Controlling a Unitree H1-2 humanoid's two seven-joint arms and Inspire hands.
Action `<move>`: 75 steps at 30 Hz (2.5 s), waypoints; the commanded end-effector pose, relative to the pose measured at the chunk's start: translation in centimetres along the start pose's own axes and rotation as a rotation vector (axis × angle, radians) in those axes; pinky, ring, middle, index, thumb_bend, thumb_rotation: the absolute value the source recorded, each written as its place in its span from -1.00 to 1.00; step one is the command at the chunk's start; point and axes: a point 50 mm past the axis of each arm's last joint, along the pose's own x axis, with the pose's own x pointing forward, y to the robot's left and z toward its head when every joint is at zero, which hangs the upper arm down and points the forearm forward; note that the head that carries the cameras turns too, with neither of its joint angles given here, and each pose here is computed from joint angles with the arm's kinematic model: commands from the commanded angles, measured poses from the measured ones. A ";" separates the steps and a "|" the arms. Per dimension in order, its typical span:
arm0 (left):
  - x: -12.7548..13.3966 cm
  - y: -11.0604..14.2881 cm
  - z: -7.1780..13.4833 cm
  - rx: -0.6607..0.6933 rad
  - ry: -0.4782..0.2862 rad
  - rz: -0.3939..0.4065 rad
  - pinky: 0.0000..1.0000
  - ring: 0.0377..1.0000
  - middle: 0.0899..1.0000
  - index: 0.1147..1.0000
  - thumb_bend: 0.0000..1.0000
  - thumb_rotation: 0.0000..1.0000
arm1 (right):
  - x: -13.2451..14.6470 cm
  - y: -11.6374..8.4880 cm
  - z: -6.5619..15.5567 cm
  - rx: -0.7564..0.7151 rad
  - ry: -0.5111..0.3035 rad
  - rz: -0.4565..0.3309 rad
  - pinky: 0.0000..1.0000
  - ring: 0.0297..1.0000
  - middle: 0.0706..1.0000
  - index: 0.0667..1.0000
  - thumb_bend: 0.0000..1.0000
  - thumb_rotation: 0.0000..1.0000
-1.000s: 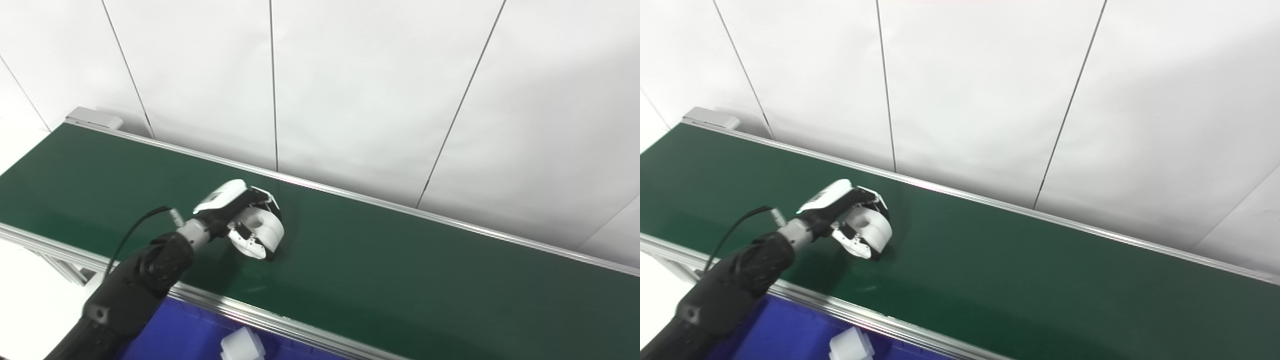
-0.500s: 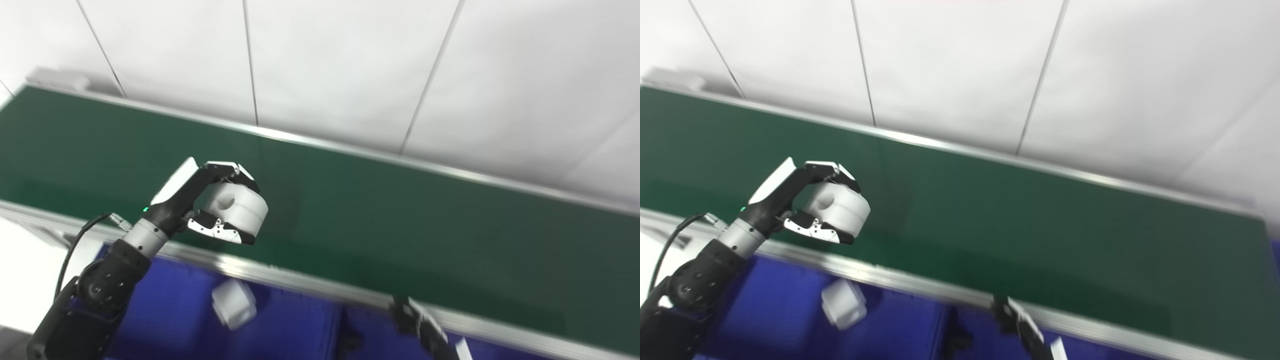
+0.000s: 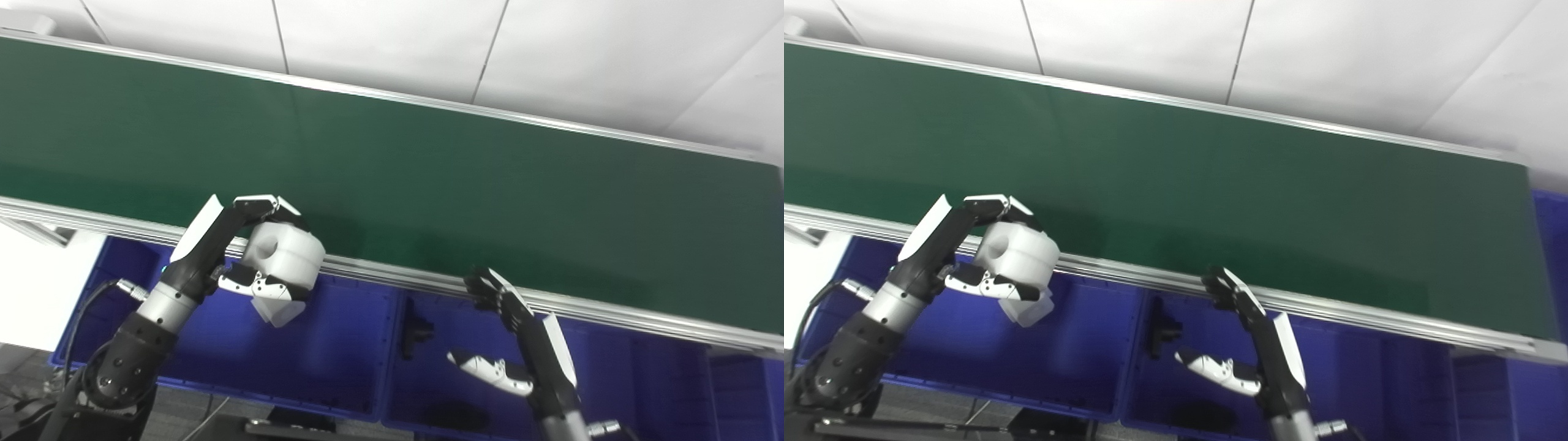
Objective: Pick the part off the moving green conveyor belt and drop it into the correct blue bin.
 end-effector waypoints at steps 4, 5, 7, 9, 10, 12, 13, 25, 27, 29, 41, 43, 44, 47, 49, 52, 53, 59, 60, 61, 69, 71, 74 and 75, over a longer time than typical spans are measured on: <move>-1.2 -2.1 0.5 -0.019 0.000 -0.024 -0.03 -0.08 -0.07 -0.23 0.00 -1.00 | 0.3 -0.3 1.3 0.009 -0.049 -0.013 0.52 0.60 0.60 0.71 0.50 -0.15; -1.4 -2.5 0.5 -0.022 0.001 -0.031 -0.02 -0.08 -0.07 -0.24 0.00 -1.00 | 0.3 -0.3 1.4 0.009 -0.050 -0.013 0.52 0.60 0.60 0.71 0.49 -0.16; -1.9 -3.2 0.4 -0.021 0.003 -0.042 -0.02 -0.08 -0.06 -0.23 0.00 -1.00 | 0.3 -0.3 1.5 0.013 -0.046 -0.012 0.52 0.61 0.60 0.71 0.49 -0.17; -2.3 -3.8 0.1 -0.010 0.005 -0.047 -0.03 -0.08 -0.06 -0.23 0.00 -1.00 | 0.3 -0.3 1.6 0.015 -0.041 -0.013 0.54 0.62 0.60 0.71 0.50 -0.15; -2.5 -4.0 0.0 -0.004 0.008 -0.049 -0.04 -0.09 -0.06 -0.23 0.00 -1.00 | 0.2 -0.3 1.7 0.015 -0.040 -0.014 0.54 0.62 0.60 0.71 0.50 -0.15; -3.0 -4.4 0.0 0.011 0.032 -0.058 -0.03 -0.10 -0.06 -0.22 0.00 -1.00 | 0.2 -0.3 1.7 0.016 -0.041 -0.016 0.54 0.62 0.60 0.71 0.49 -0.16; -3.1 -4.5 0.0 0.017 0.041 -0.063 -0.02 -0.11 -0.07 -0.20 0.00 -1.00 | 0.1 -0.3 1.7 0.015 -0.039 -0.016 0.53 0.61 0.60 0.71 0.50 -0.14; -3.5 -6.9 -0.6 0.246 0.137 -0.160 0.13 -0.05 -0.07 -0.22 0.00 -1.00 | -0.2 -1.0 2.1 0.021 -0.030 -0.004 0.52 0.60 0.59 0.70 0.51 -0.14; -3.3 -6.9 -0.6 0.352 0.180 -0.202 0.25 0.22 -0.04 -0.21 0.02 -1.00 | -0.1 -1.0 2.1 0.016 -0.029 -0.001 0.52 0.59 0.59 0.70 0.52 -0.12; -3.2 -6.8 -0.6 0.435 0.235 -0.242 0.50 0.39 0.29 -0.15 0.01 -0.89 | -0.1 -1.0 2.1 0.021 -0.030 0.003 0.54 0.60 0.60 0.71 0.50 -0.13; -2.6 -6.1 1.3 0.550 0.366 -0.421 1.00 0.85 0.78 0.70 0.49 0.79 | -0.5 -0.8 2.2 0.027 -0.021 -0.010 0.52 0.61 0.59 0.70 0.50 -0.15; -2.8 -6.1 1.5 0.508 0.354 -0.391 1.00 0.85 0.80 0.71 0.52 0.77 | -0.6 -0.7 2.2 0.028 -0.024 -0.011 0.52 0.61 0.59 0.70 0.50 -0.15; -3.0 -6.1 1.6 0.451 0.336 -0.362 1.00 0.85 0.81 0.71 0.54 0.76 | -0.7 -0.6 2.2 0.028 -0.020 -0.011 0.52 0.60 0.59 0.70 0.50 -0.15; -3.4 -6.4 1.7 0.303 0.284 -0.297 0.97 0.85 0.83 0.71 0.49 0.55 | -0.9 -0.5 2.1 0.027 -0.012 -0.011 0.53 0.62 0.59 0.71 0.51 -0.12; -3.6 -6.6 1.7 0.209 0.253 -0.267 0.88 0.84 0.84 0.73 0.48 0.45 | -1.1 -0.5 2.2 0.023 -0.008 -0.009 0.54 0.63 0.60 0.71 0.51 -0.12; -3.5 -7.4 1.5 -0.046 0.163 -0.205 0.68 0.82 0.83 0.73 0.50 0.34 | -1.6 -0.4 2.0 0.015 -0.004 -0.008 0.52 0.61 0.60 0.72 0.50 -0.13; -3.3 -7.6 1.4 -0.112 0.134 -0.184 0.68 0.81 0.82 0.73 0.52 0.34 | -1.7 -0.4 1.9 0.013 -0.002 -0.008 0.50 0.61 0.60 0.72 0.51 -0.13; -2.1 -9.4 0.4 -0.297 -0.039 -0.073 0.68 0.73 0.71 0.65 0.50 0.30 | -2.8 0.3 1.5 -0.002 0.017 -0.002 0.49 0.62 0.62 0.72 0.53 -0.11; -2.0 -9.6 0.2 -0.316 -0.044 -0.063 0.68 0.72 0.70 0.63 0.54 0.30 | -2.9 0.4 1.5 0.000 0.022 0.000 0.50 0.64 0.64 0.74 0.53 -0.13; -2.0 -9.8 -0.1 -0.342 -0.040 -0.057 0.68 0.71 0.69 0.62 0.55 0.27 | -3.0 0.6 1.5 -0.004 0.026 0.004 0.51 0.64 0.64 0.74 0.53 -0.12; -3.0 -10.0 -1.2 -0.423 0.002 -0.043 0.63 0.66 0.64 0.56 0.55 0.07 | -3.4 1.7 0.5 -0.013 0.054 0.008 0.49 0.64 0.66 0.75 0.56 -0.11; -3.1 -9.9 -1.4 -0.418 0.010 -0.038 0.63 0.66 0.63 0.55 0.55 0.07 | -3.4 1.9 0.3 -0.013 0.055 0.009 0.50 0.64 0.67 0.75 0.55 -0.13; -3.3 -9.8 -1.6 -0.424 0.016 -0.033 0.62 0.65 0.62 0.55 0.54 0.06 | -3.2 2.2 0.2 -0.013 0.055 0.003 0.52 0.65 0.67 0.74 0.55 -0.16; -3.3 -9.7 -1.6 -0.421 0.018 -0.034 0.62 0.65 0.62 0.54 0.54 0.05 | -3.2 2.3 0.1 -0.012 0.055 0.002 0.53 0.65 0.67 0.74 0.54 -0.18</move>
